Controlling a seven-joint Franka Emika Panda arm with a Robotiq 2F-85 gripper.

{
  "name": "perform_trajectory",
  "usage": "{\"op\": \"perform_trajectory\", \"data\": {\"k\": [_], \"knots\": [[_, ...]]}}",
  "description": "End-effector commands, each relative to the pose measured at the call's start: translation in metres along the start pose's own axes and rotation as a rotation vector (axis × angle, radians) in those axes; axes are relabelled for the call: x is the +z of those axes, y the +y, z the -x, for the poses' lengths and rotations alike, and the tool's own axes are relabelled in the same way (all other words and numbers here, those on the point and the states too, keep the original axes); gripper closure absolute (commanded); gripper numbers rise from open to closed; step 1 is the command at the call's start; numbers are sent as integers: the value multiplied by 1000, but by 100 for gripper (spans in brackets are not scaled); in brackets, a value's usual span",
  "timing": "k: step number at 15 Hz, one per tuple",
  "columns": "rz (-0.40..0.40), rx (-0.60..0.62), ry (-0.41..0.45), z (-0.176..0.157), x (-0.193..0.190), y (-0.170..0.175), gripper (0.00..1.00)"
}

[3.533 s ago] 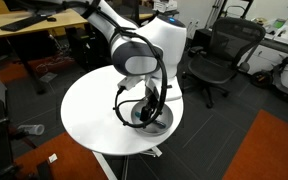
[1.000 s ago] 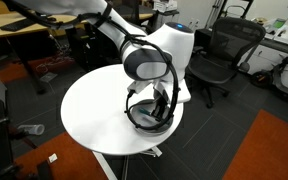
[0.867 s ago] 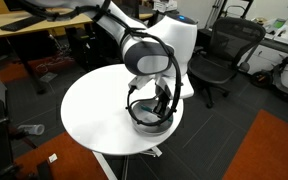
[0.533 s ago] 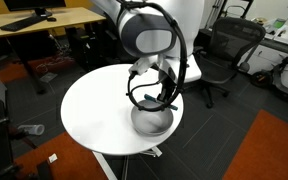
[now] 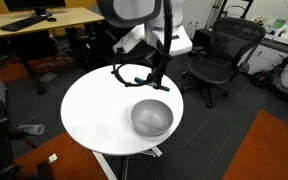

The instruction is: Put the marker on the table

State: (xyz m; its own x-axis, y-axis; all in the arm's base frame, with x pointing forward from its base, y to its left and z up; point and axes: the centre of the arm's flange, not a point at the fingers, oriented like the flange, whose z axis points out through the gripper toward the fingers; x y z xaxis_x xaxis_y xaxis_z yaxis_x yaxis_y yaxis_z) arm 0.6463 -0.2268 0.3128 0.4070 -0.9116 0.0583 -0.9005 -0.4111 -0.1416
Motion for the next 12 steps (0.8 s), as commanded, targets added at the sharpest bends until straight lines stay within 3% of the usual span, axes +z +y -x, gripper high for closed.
{"op": "perform_trajectory", "data": {"k": [1, 7, 12], "knots": [[-29, -46, -31, 51, -23, 13, 95], [-22, -96, -54, 121, -20, -3, 95], [-30, -77, 1, 169, -4, -26, 95]]}}
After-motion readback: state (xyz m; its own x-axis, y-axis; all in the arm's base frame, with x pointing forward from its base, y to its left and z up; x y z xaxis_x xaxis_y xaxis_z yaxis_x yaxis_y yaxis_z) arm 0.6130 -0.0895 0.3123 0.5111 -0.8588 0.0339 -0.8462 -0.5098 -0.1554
